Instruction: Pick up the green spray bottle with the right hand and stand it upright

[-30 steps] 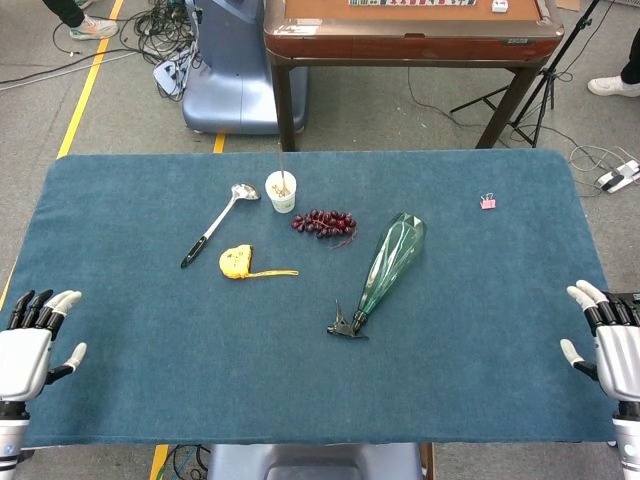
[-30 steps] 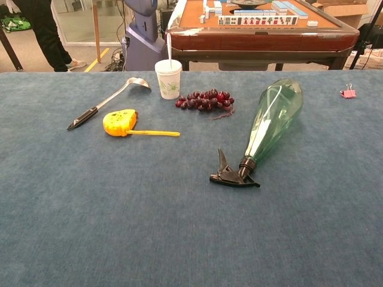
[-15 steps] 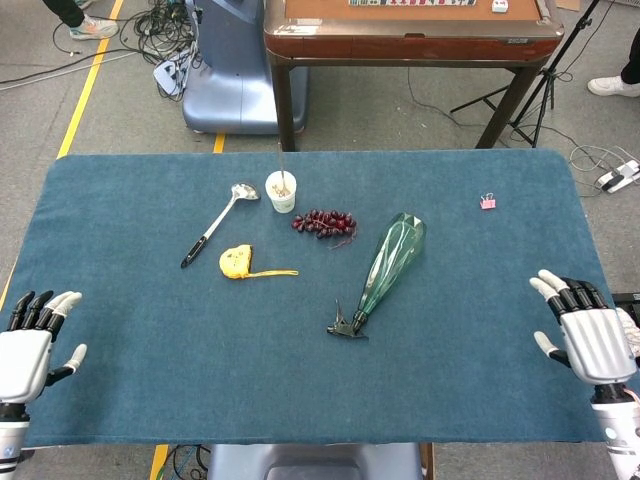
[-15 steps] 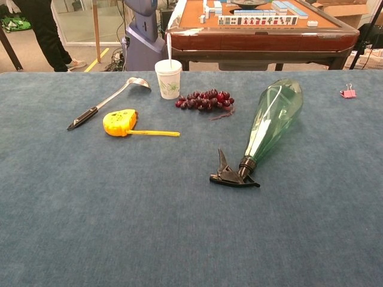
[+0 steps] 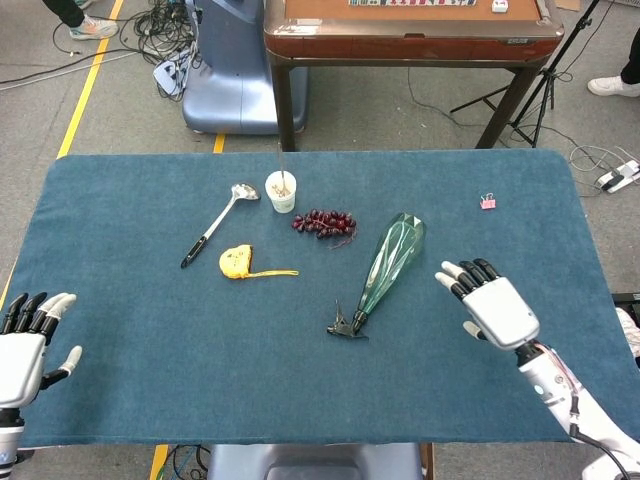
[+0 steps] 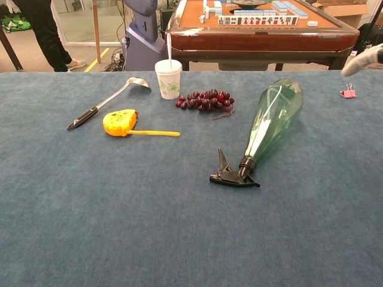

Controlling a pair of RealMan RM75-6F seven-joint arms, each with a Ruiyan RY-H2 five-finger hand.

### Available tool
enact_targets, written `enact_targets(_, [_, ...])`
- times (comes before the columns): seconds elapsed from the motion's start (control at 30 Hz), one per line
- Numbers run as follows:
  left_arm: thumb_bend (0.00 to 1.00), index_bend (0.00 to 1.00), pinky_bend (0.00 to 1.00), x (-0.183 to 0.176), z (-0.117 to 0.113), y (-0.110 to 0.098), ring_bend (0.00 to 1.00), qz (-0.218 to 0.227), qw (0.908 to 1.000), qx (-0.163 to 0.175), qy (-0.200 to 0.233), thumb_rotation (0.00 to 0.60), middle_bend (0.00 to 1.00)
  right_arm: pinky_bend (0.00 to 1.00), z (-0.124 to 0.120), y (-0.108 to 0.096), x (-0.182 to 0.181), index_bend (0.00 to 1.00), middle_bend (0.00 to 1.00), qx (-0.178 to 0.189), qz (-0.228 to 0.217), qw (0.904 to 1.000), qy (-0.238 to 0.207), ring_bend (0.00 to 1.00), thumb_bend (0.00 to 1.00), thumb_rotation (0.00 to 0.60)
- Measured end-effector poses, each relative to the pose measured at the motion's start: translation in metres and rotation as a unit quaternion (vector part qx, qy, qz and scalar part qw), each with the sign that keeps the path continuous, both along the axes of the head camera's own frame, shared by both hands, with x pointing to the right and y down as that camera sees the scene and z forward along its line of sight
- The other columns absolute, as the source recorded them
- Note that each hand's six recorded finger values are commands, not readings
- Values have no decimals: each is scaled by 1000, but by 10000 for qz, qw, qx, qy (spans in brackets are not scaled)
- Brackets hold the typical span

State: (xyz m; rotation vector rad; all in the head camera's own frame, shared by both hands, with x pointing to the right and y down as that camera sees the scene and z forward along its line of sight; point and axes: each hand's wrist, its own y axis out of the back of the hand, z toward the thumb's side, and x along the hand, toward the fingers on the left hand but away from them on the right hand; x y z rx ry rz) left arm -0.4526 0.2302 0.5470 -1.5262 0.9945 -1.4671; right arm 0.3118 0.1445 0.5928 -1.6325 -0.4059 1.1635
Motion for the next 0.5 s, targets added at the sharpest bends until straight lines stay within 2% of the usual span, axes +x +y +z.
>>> enact_targets(0.23, [330, 147, 21, -2, -2, 1, 95, -25, 10000, 23, -8, 600, 166, 196, 26, -15, -47, 208, 187, -106, -895, 9957, 202, 147, 121, 600])
enact_targets(0.5, [330, 147, 18, -4, -6, 3, 95, -70, 9999, 88, -33, 600, 166, 196, 59, -29, -83, 226, 192, -134, -1671, 9844, 538, 147, 122, 600])
